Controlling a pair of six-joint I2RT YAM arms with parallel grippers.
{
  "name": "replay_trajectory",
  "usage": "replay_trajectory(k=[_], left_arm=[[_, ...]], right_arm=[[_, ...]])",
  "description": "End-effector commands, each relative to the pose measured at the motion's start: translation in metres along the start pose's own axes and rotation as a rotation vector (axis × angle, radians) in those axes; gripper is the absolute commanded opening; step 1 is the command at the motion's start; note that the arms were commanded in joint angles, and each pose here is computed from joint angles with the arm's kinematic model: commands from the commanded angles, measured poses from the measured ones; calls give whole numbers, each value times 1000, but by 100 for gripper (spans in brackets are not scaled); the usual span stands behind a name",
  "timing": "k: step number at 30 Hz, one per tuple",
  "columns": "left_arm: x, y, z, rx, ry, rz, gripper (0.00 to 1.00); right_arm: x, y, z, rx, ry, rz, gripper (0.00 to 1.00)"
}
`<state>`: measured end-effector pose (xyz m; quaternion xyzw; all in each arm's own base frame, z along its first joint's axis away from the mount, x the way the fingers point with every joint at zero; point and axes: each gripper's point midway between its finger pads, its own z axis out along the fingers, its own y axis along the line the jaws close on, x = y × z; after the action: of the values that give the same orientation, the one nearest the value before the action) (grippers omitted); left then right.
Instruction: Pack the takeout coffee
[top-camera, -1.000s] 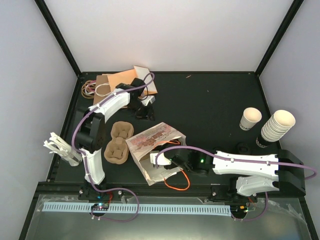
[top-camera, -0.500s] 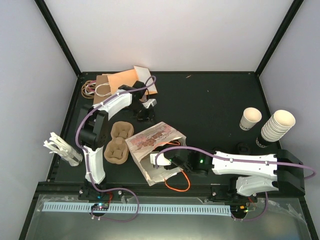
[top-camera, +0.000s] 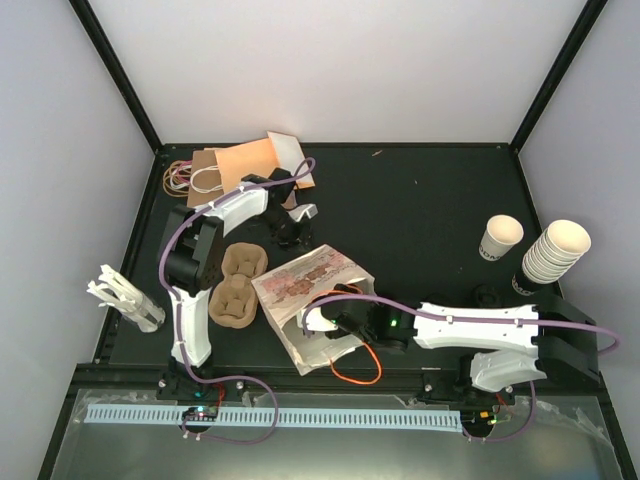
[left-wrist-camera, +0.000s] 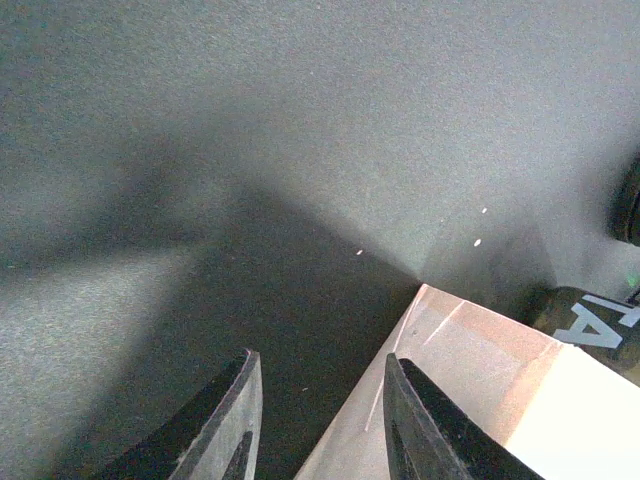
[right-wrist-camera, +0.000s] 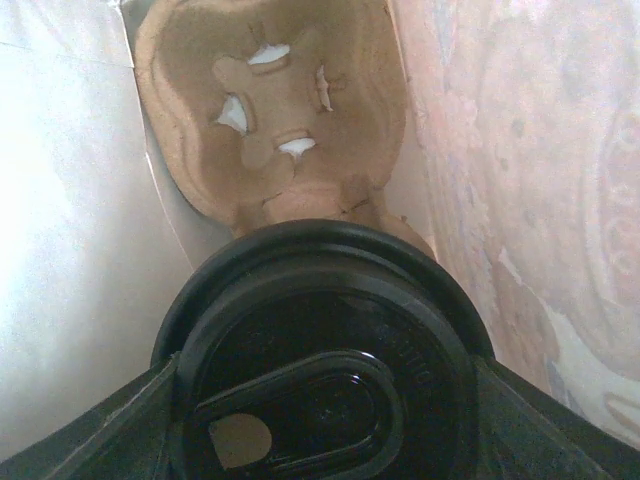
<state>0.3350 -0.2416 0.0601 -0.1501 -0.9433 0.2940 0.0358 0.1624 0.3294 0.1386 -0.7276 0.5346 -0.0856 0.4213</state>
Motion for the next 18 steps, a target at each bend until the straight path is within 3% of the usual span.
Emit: replay_trajectory(k=[1, 18], left_arm=[[5, -12, 9, 80, 31, 27, 36], [16, -22, 16, 153, 80, 46, 34]], right_arm=[[-4, -7, 5, 48, -4, 3, 53], [6, 6, 18, 21, 29, -22, 54]])
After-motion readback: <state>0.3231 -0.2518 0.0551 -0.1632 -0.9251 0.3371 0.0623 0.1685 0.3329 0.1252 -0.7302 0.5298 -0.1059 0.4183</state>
